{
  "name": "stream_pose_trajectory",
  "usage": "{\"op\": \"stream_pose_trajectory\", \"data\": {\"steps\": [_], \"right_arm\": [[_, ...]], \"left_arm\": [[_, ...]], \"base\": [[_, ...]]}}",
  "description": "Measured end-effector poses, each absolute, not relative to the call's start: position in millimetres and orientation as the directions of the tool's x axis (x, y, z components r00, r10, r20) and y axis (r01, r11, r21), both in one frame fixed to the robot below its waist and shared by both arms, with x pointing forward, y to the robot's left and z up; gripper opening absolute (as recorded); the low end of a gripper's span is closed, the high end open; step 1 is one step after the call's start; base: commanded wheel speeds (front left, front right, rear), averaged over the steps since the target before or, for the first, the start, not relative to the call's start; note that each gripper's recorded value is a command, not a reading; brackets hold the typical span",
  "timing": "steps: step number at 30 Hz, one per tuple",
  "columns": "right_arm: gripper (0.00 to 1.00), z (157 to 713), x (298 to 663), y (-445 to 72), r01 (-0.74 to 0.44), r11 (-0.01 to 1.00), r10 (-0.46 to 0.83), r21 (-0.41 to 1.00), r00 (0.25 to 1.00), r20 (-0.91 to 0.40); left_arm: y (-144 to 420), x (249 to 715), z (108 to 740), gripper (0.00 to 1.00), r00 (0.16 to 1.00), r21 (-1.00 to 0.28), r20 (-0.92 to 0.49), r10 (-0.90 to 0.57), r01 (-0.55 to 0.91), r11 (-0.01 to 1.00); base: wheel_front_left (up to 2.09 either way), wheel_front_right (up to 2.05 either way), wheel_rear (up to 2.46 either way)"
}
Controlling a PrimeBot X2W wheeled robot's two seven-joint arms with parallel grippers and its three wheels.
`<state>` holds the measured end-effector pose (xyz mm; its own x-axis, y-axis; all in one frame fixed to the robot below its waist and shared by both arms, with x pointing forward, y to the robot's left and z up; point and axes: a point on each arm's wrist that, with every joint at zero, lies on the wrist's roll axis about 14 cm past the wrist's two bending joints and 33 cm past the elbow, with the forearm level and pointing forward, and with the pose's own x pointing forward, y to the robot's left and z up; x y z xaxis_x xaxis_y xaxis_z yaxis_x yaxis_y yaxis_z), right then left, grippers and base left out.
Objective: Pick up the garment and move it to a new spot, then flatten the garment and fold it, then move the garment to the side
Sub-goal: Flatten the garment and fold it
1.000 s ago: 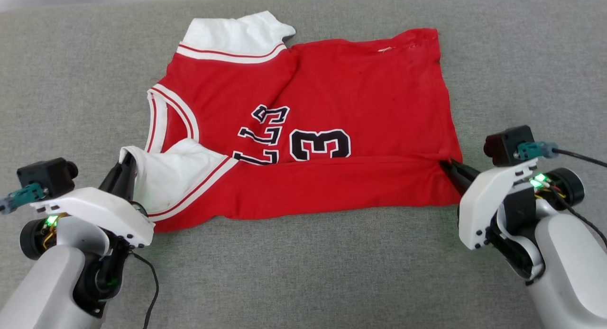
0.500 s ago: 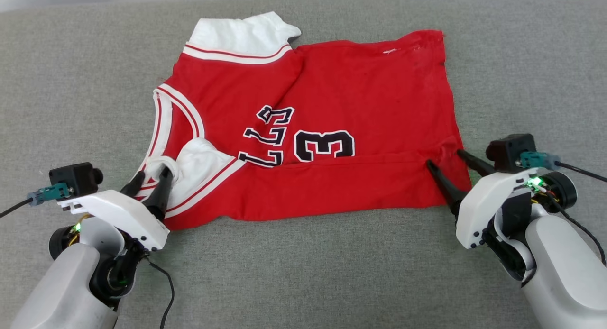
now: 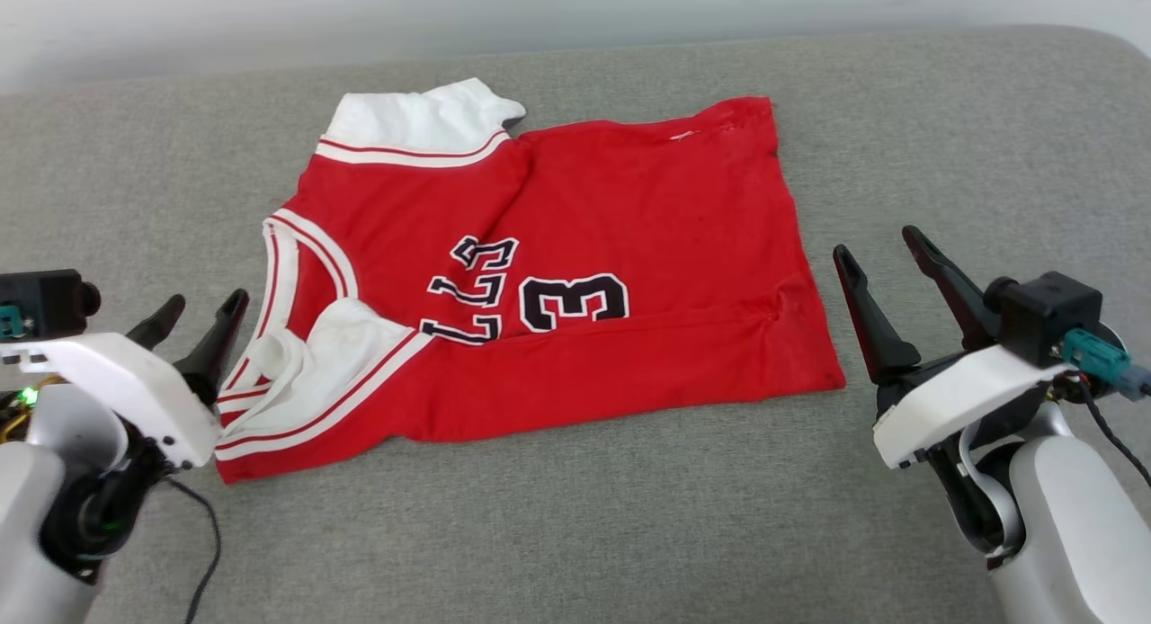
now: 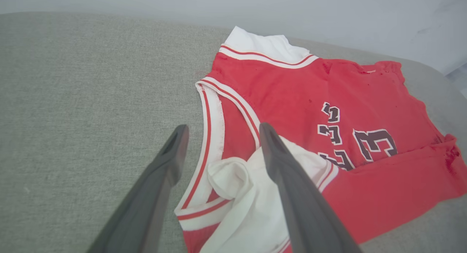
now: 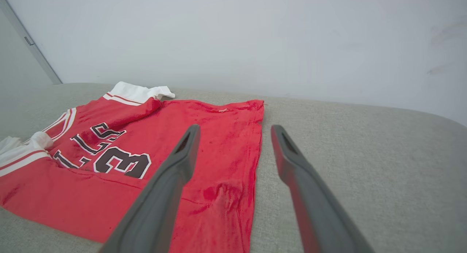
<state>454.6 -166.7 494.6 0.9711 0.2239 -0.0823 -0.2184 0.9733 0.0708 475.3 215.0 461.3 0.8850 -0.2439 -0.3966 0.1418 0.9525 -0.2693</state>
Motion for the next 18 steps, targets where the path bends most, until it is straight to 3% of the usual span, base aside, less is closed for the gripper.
{"op": "stream_pose_trajectory", "data": {"steps": [5, 12, 18], "right_arm": [[1.0, 510.3, 442.2, -173.5, -0.176, 0.982, 0.178, 0.066, 0.984, -0.023], [1.0, 517.7, 426.5, -184.8, -0.118, 0.99, 0.118, 0.083, 0.993, 0.008], [1.0, 509.8, 427.8, -187.9, -0.096, 0.991, 0.098, 0.096, 0.995, -0.007]], "left_arm": [[219.8, 465.5, 459.4, 1.0, 0.828, -0.233, -0.489, -0.273, 0.177, 0.956], [223.5, 416.7, 406.0, 1.0, 0.637, -0.259, -0.72, -0.277, 0.123, 0.958], [227.8, 405.2, 377.7, 1.0, 0.532, -0.241, -0.808, -0.252, 0.093, 0.966]], "base": [[0.0, 0.0, 0.0], [0.0, 0.0, 0.0], [0.0, 0.0, 0.0]]}}
